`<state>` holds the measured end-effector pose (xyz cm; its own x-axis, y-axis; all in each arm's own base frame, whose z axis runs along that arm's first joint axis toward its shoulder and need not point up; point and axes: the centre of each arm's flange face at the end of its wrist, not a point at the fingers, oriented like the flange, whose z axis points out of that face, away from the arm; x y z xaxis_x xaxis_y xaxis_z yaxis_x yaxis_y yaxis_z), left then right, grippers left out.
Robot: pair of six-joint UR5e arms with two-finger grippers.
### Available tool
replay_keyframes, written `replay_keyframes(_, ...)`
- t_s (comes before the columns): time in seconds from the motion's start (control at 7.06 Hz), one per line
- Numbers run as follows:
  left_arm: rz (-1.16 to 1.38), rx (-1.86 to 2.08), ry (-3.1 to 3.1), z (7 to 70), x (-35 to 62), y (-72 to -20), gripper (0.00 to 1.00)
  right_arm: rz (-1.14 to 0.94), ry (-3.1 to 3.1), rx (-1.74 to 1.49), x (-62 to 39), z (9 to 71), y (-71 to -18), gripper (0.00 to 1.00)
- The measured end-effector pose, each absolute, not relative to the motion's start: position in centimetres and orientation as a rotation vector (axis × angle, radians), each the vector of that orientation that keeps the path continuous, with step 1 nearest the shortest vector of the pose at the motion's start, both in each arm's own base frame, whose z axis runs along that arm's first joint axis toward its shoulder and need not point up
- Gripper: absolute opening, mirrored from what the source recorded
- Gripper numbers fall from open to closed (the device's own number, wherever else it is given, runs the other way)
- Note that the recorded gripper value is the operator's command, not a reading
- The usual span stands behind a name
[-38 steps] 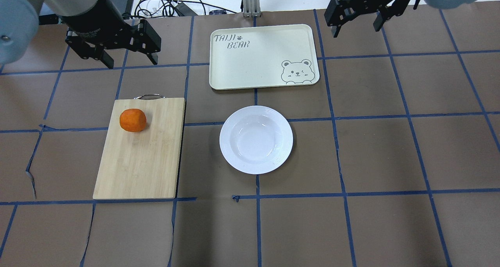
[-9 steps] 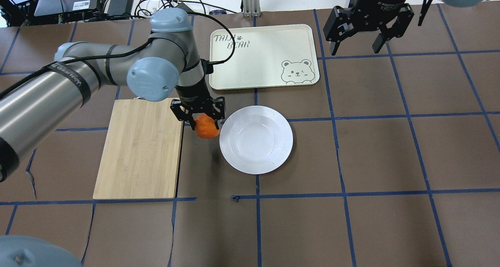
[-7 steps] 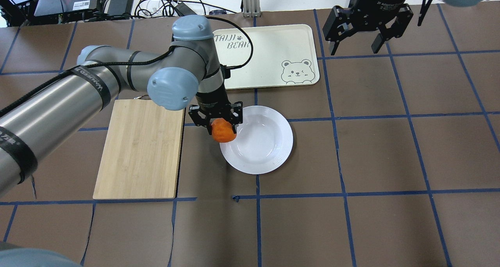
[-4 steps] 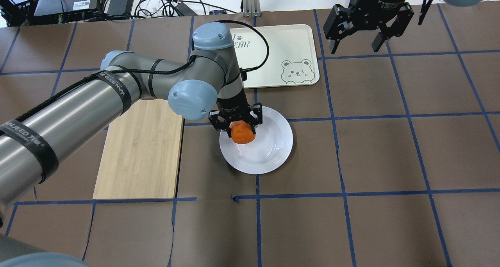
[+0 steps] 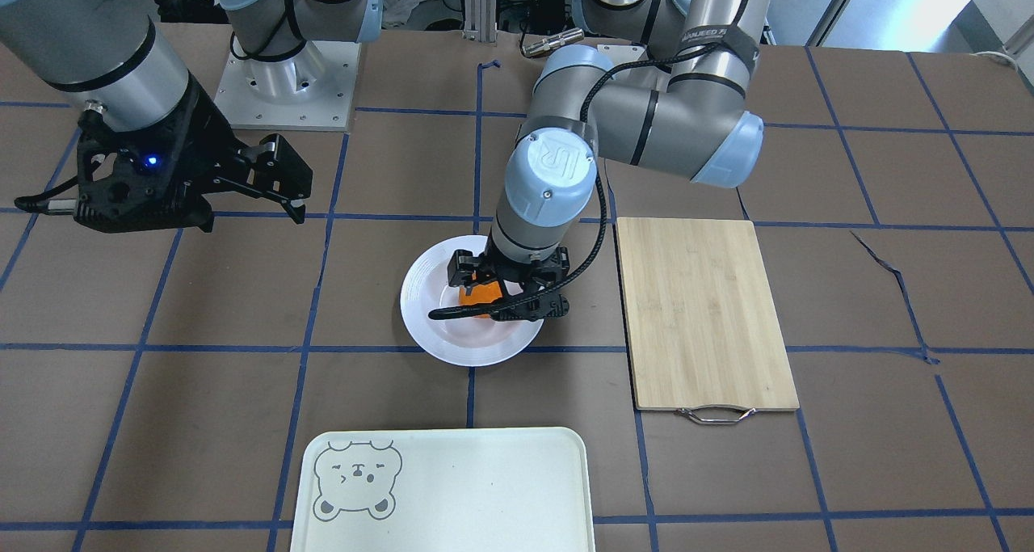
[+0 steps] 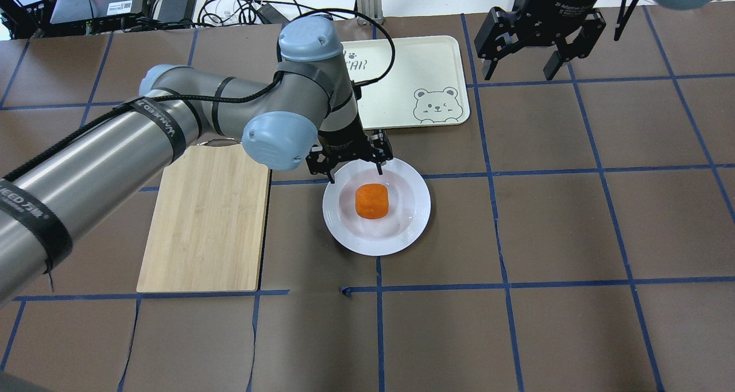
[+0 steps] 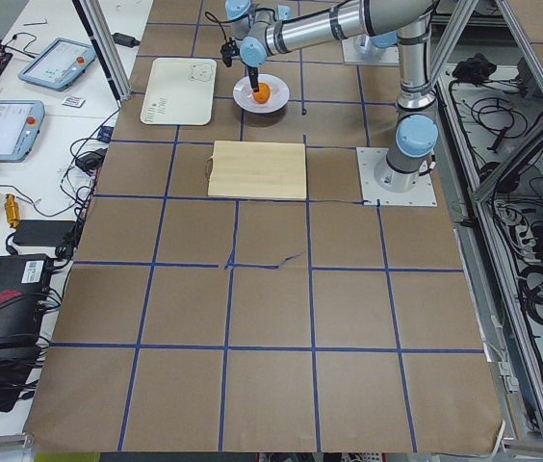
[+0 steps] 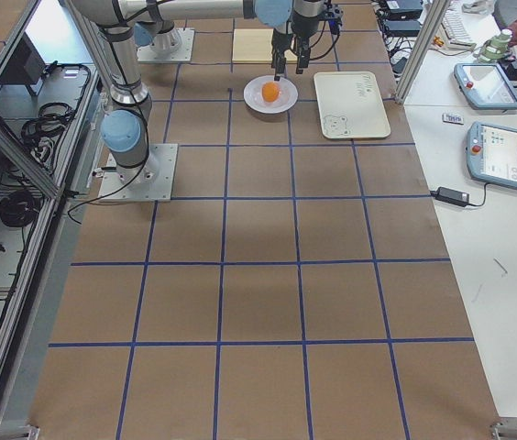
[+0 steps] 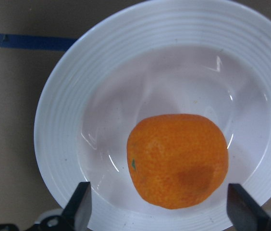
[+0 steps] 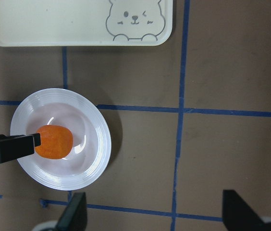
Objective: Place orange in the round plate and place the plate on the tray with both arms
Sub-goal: 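Open the left gripper to release the orange on the plate, then raise the left gripper away while the right gripper reaches to the plate rim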
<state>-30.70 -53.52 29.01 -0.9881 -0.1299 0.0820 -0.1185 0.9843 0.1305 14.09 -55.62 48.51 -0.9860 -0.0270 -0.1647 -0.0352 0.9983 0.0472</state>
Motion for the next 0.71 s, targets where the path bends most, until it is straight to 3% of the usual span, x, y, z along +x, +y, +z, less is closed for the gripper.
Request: replay_keyframes(0.71,0.142,0.138,-3.047,45.7,-23.3,-52.8,1.0,0.093,2.628,0.01,15.8,32.5,-54.0,1.0)
